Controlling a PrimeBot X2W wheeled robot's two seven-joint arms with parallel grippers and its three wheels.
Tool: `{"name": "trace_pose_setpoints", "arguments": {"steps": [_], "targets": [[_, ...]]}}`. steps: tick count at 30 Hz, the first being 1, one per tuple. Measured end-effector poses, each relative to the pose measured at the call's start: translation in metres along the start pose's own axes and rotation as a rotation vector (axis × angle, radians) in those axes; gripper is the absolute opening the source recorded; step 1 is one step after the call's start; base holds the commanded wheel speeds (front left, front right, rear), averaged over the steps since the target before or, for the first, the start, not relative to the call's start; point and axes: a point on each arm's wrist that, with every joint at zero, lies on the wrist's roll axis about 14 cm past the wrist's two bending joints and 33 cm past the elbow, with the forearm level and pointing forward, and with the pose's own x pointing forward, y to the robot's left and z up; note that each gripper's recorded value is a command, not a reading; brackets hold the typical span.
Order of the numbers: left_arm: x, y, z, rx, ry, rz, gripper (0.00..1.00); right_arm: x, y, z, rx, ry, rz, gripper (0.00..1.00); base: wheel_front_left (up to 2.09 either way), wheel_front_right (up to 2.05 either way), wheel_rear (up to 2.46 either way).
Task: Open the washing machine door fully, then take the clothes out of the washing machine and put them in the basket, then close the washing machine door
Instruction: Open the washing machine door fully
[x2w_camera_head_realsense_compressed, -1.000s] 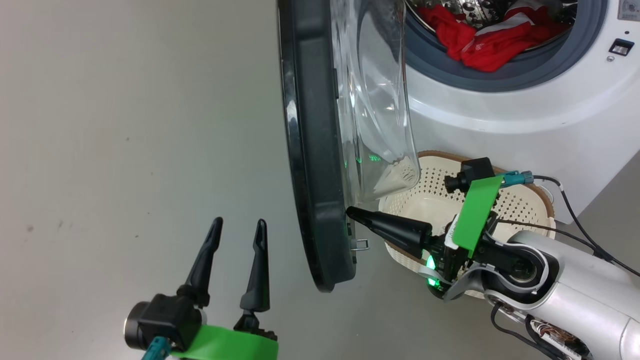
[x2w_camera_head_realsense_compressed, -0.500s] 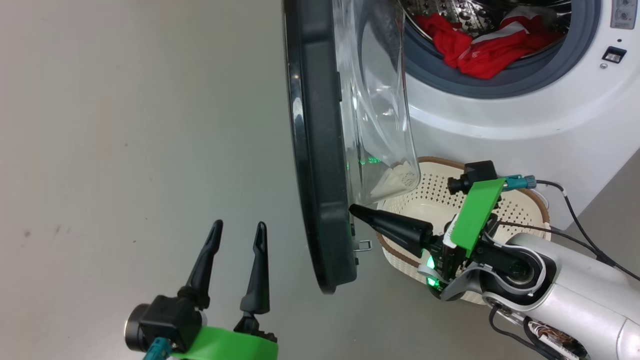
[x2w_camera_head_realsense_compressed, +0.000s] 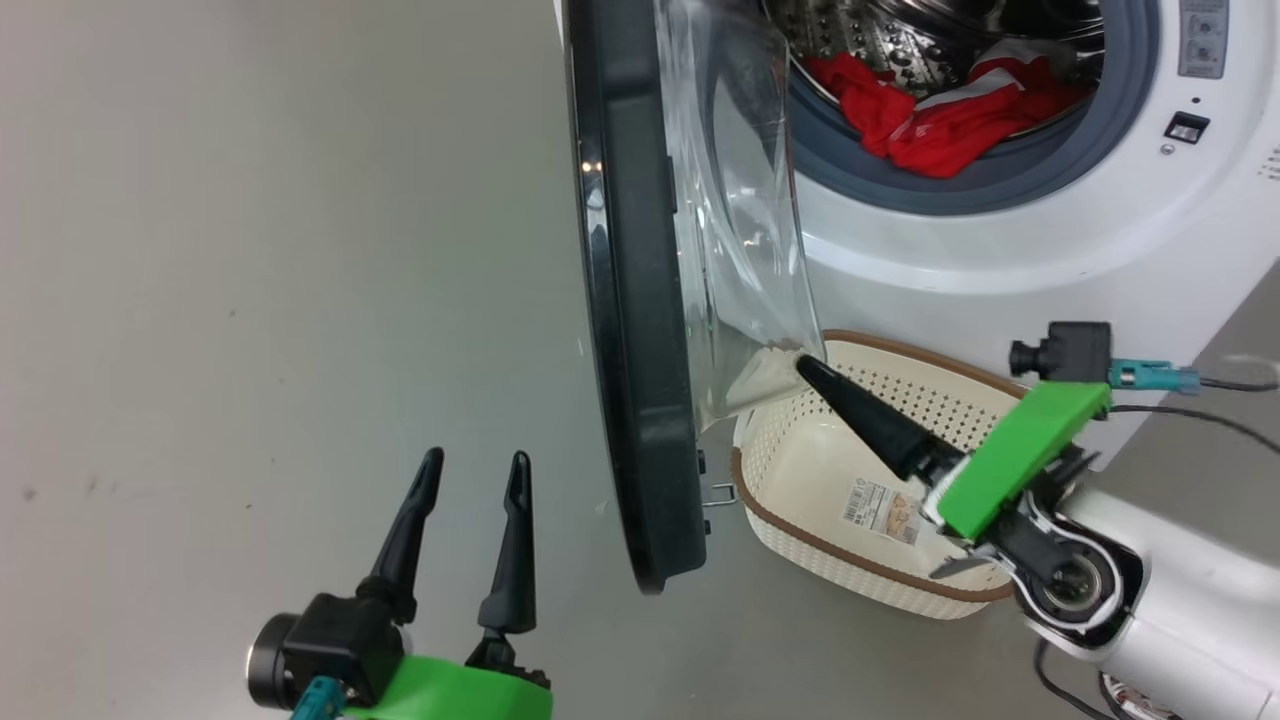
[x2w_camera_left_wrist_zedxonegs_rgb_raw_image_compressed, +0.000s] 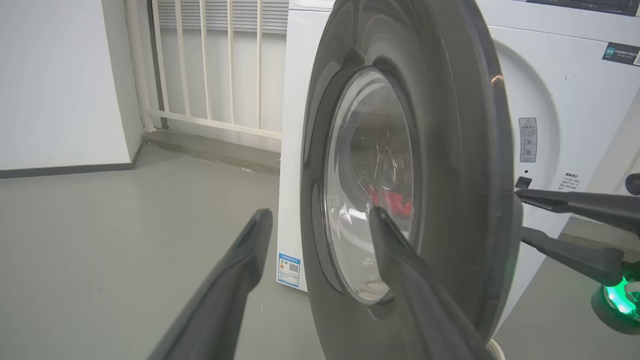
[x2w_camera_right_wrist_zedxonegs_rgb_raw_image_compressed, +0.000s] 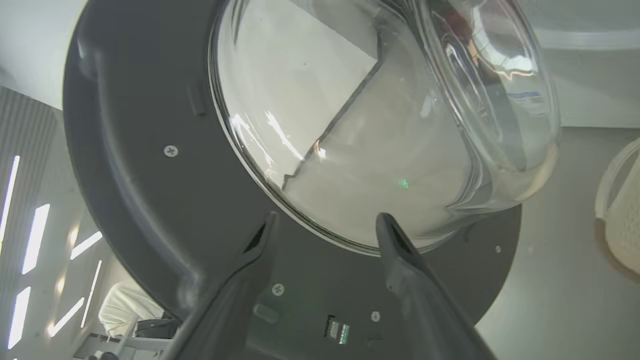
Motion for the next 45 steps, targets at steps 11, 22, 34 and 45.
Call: {"name": "trace_pose_setpoints", "arguments": {"steps": [11, 22, 34, 45], "targets": [[0.004, -0.006, 0.001, 0.016, -0.012, -0.021, 1.00, -0.017, -0.032, 0.052, -0.429, -0.196, -0.102, 1.00, 0.00, 0.00, 0.00], [0.009, -0.006, 0.012, 0.016, -0.051, -0.017, 1.00, -0.039, -0.045, 0.057, -0.698, -0.320, -0.178, 1.00, 0.00, 0.00, 0.00], [0.008, -0.007, 0.015, 0.010, -0.060, 0.001, 1.00, -0.072, -0.046, 0.059, -0.950, -0.471, -0.306, 1.00, 0.00, 0.00, 0.00], [0.006, -0.008, 0.009, 0.038, -0.047, -0.009, 1.00, -0.104, -0.044, 0.057, -1.072, -0.514, -0.378, 1.00, 0.00, 0.00, 0.00]]}}
